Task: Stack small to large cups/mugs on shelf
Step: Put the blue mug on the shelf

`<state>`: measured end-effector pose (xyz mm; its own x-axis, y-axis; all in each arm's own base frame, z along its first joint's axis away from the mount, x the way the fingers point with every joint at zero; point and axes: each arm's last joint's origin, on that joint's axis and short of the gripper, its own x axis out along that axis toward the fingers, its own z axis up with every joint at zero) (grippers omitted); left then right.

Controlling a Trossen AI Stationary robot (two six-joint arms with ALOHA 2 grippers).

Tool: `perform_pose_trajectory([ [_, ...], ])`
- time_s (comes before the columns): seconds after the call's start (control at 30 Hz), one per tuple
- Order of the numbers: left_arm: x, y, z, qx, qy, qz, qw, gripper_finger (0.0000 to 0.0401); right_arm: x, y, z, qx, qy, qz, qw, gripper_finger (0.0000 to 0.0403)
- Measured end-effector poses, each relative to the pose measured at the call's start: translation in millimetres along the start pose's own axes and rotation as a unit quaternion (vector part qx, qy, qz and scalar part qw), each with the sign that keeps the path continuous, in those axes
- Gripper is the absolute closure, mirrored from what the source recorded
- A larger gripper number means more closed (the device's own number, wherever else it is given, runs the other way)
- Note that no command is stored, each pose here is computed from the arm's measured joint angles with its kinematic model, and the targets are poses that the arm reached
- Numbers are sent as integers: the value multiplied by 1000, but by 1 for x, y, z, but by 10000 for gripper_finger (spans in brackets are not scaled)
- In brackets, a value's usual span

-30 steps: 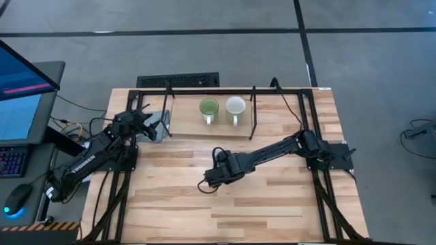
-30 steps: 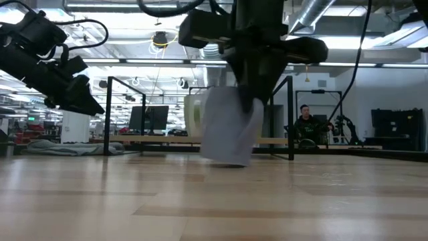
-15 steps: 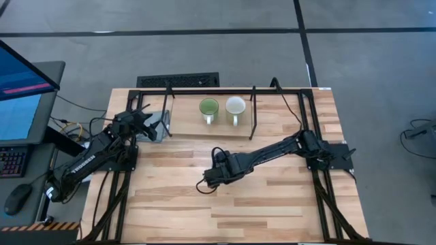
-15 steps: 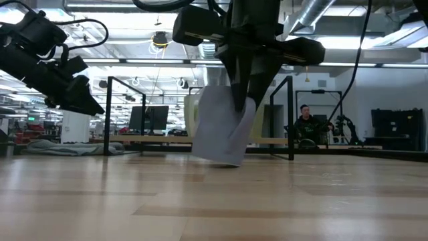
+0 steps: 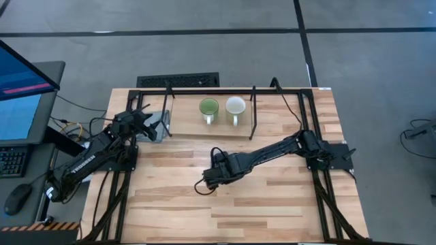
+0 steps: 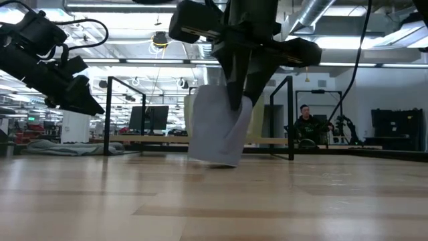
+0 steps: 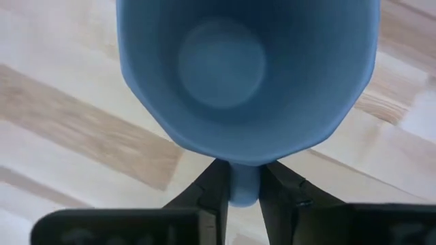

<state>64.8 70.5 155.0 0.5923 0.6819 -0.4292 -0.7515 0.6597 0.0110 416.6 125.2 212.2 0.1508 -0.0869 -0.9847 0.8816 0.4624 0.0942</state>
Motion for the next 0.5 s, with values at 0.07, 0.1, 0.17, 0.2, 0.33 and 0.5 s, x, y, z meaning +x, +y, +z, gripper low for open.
perform_pose_trajectory([
  [0.07,0,0,0,0,0,0,1000,153,0,3,1,-1,-3,15,1000,317],
  [0.1,0,0,0,0,0,0,1000,153,0,4,1,-1,-4,21,1000,316],
  [0.17,0,0,0,0,0,0,1000,153,0,6,1,0,-5,29,1000,316],
  [0.2,0,0,0,0,0,0,1000,153,0,6,1,0,-6,31,999,315],
  [0.33,0,0,0,0,0,0,1000,153,-1,6,1,0,-6,33,999,315],
  [0.5,0,0,0,0,0,0,1000,153,-1,7,1,1,-7,38,999,315],
])
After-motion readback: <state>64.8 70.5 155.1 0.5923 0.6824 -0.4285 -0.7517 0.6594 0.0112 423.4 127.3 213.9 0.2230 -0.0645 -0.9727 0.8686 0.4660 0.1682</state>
